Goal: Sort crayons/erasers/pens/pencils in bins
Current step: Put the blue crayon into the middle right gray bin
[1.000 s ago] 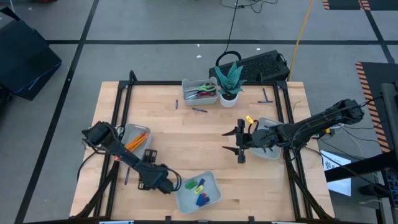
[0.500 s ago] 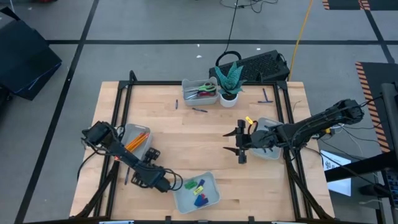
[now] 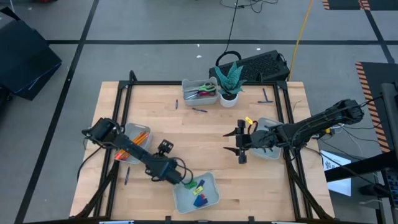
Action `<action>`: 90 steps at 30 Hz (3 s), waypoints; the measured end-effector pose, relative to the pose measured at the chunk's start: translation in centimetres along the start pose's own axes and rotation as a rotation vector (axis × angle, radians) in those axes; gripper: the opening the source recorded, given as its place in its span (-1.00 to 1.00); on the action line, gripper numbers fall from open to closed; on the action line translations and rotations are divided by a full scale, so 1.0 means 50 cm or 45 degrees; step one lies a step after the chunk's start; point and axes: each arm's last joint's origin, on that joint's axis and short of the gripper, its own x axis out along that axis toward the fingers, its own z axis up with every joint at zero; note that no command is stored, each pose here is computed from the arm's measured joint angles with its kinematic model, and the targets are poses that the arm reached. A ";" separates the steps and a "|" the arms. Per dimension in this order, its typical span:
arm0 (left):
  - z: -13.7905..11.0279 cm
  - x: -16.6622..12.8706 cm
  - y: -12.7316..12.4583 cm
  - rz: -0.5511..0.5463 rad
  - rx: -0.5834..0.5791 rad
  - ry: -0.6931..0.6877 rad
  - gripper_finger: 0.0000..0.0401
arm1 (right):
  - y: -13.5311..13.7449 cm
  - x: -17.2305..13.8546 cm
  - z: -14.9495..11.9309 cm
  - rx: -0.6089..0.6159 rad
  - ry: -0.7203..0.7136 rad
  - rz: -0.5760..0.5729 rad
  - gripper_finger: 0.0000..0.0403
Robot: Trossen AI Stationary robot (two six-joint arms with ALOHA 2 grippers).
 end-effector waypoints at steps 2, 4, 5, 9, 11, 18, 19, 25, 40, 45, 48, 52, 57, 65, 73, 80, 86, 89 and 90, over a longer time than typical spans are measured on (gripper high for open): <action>-0.002 0.002 0.009 -0.034 0.059 0.027 0.39 | 0.000 0.000 0.000 0.001 0.000 0.000 0.15; -0.002 0.004 0.014 -0.039 0.180 0.028 0.36 | 0.000 0.000 0.000 0.012 0.000 0.000 0.15; -0.002 0.005 0.016 -0.032 0.252 0.025 0.34 | 0.000 0.000 0.000 0.019 0.000 0.000 0.15; 0.011 0.016 0.046 -0.001 0.442 -0.033 0.24 | 0.000 0.000 0.000 0.053 0.001 0.001 0.15; 0.018 0.027 0.070 -0.007 0.460 -0.073 0.19 | 0.000 0.000 -0.001 0.076 0.007 0.001 0.15; 0.036 0.061 0.148 -0.036 0.561 -0.225 0.00 | -0.005 0.003 -0.006 0.222 0.035 0.077 0.15; 0.038 0.065 0.152 -0.062 0.602 -0.261 -0.02 | -0.007 0.004 -0.007 0.255 0.045 0.090 0.15; 0.040 0.077 0.172 -0.115 0.802 -0.394 -0.23 | -0.021 0.007 -0.020 0.294 0.124 0.088 0.15; 0.054 0.080 0.187 -0.220 0.610 -0.560 -0.90 | -0.031 0.010 -0.023 0.248 0.134 0.068 0.15; 0.056 0.080 0.204 -0.285 0.388 -0.602 -0.92 | -0.032 0.010 -0.023 0.164 0.132 0.052 0.15; 0.051 0.067 0.221 -0.334 0.238 -0.692 -0.92 | -0.035 0.010 -0.023 0.102 0.134 -0.017 0.15; 0.034 0.018 0.263 -0.425 -0.006 -0.998 -0.93 | -0.041 0.011 -0.016 0.089 0.089 -0.067 0.15; 0.020 -0.014 0.303 -0.406 -0.211 -1.539 -0.93 | -0.043 0.021 0.009 0.111 -0.081 -0.093 0.13; 0.013 -0.001 0.296 -0.282 -0.631 -2.002 -0.94 | -0.014 0.076 0.011 0.174 -0.210 0.024 0.07; 0.010 -0.009 0.278 -0.219 -0.729 -2.102 -0.94 | 0.000 0.104 0.021 0.183 -0.380 0.017 0.07; 0.008 -0.034 0.280 -0.046 -0.743 -2.217 -0.91 | -0.005 0.105 0.023 0.237 -0.403 0.011 -0.01; 0.007 -0.038 0.283 -0.024 -0.777 -2.241 -0.90 | -0.007 0.097 0.031 0.221 -0.432 0.011 -0.37; 0.006 -0.039 0.284 -0.020 -0.786 -2.242 -0.90 | -0.008 0.093 0.034 0.224 -0.444 0.008 -0.56; 0.006 -0.040 0.284 -0.020 -0.788 -2.244 -0.90 | -0.009 0.091 0.035 0.223 -0.449 0.007 -0.61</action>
